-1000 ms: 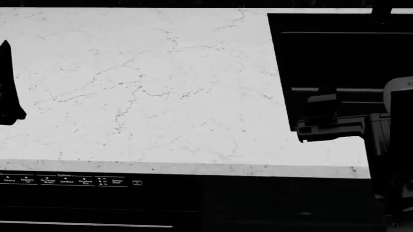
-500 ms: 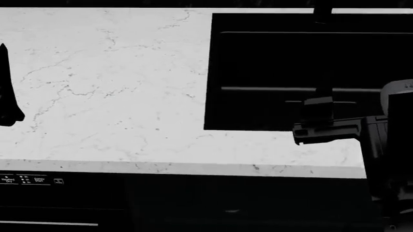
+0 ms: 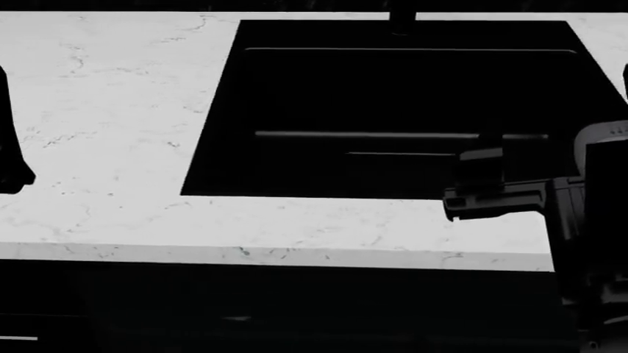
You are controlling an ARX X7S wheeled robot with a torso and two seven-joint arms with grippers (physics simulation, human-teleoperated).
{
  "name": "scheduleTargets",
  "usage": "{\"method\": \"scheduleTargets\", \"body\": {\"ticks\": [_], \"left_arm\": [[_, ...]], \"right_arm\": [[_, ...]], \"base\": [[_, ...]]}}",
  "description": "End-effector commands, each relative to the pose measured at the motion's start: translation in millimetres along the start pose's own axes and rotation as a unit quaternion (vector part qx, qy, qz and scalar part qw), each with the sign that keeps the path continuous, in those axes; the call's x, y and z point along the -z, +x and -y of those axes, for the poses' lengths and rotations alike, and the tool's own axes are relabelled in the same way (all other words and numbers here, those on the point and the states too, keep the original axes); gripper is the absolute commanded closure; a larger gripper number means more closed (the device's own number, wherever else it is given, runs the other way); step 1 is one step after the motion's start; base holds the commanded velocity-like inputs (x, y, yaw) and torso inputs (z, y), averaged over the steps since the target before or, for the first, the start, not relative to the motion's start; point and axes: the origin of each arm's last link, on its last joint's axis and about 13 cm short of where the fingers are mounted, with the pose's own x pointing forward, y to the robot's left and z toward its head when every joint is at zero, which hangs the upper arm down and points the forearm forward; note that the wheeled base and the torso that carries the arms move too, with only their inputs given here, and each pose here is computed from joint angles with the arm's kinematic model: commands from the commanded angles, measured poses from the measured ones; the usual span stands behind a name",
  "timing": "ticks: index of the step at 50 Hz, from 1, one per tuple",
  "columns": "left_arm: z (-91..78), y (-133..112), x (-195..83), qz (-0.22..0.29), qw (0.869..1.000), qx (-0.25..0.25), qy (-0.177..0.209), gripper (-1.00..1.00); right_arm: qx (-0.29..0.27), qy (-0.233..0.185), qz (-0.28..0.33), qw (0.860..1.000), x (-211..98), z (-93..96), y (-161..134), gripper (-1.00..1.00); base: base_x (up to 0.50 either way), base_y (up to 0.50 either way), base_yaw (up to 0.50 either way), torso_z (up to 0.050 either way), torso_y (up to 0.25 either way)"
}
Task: Place the eggs and milk next to the bowl.
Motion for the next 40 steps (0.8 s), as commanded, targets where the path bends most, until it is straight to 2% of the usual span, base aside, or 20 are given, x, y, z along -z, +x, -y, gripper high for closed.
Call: {"method": "scheduleTargets", "body": {"ticks": [1,40], "left_arm": [[-2.3,-2.1,1.4,0.006,1.0,0.001,-0.001,-1.0],[-1.3,-2.2,2.7,0.005,1.0,0.003,0.0,-1.0]], "right_arm": [[0.006,0.007,0.003,1.0,0.5,0.6,-1.7,-1.0],[0.005,0.01,0.0,1.0,2.8,1.1,-3.6,-1.0]], "base": [[0.0,-0.5,0.0,0.0,0.0],[0.0,-0.5,0.0,0.0,0.0]]}}
